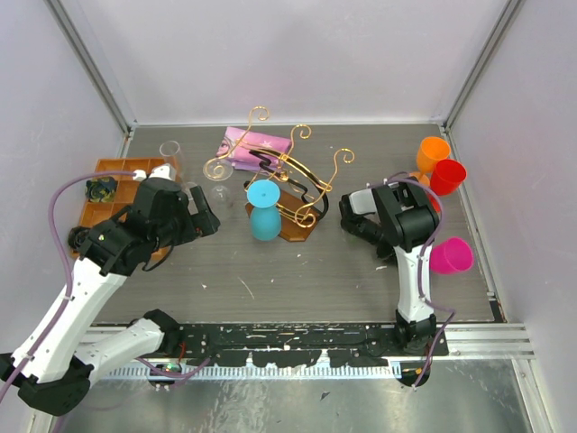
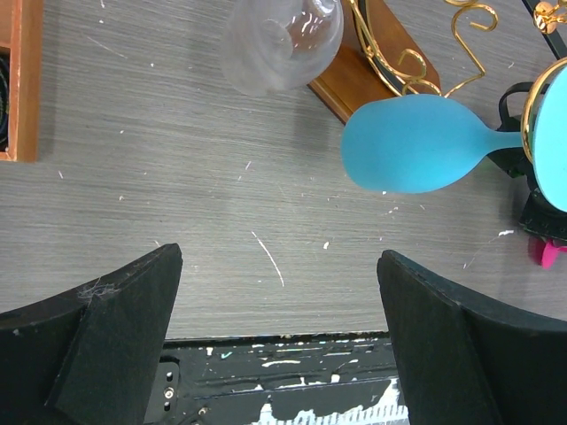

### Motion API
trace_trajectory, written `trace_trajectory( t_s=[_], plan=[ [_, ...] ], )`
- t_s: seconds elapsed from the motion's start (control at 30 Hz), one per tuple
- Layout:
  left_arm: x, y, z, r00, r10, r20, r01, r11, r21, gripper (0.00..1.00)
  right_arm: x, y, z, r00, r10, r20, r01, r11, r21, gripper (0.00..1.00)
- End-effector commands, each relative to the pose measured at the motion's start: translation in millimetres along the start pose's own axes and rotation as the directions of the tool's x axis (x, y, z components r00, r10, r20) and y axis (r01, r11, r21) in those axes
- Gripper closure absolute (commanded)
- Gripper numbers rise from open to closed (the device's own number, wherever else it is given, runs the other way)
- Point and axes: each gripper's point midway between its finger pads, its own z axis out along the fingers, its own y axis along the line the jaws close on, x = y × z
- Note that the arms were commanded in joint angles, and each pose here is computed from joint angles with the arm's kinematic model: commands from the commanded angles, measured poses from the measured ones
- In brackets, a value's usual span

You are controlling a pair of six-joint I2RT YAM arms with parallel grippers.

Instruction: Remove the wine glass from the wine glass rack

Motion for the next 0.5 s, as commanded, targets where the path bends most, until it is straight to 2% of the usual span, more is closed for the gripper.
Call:
trace_trajectory(
  t_s=[0.0,0.17,0.47],
  plan=[
    [0,0,0,1.0,0.009,0.001,-0.009,1.0,-0.001,0.01,-25,56,-20,0.977,0.211,0.016,-0.202,0.953,-0.224,0.79],
    [-2,3,-3,1.0,0.013,0.01,-0.013,1.0,-0.008,0.01,-24,65,-24,0.978,0.208,0.015,-0.198,0.946,-0.255,0.64],
    [-1,3,-2,1.0,0.009,0.006,-0.009,1.0,-0.008,0.01,-22,76,-36,0.978,0.208,0.022,-0.19,0.926,-0.327,0.57]
  ],
)
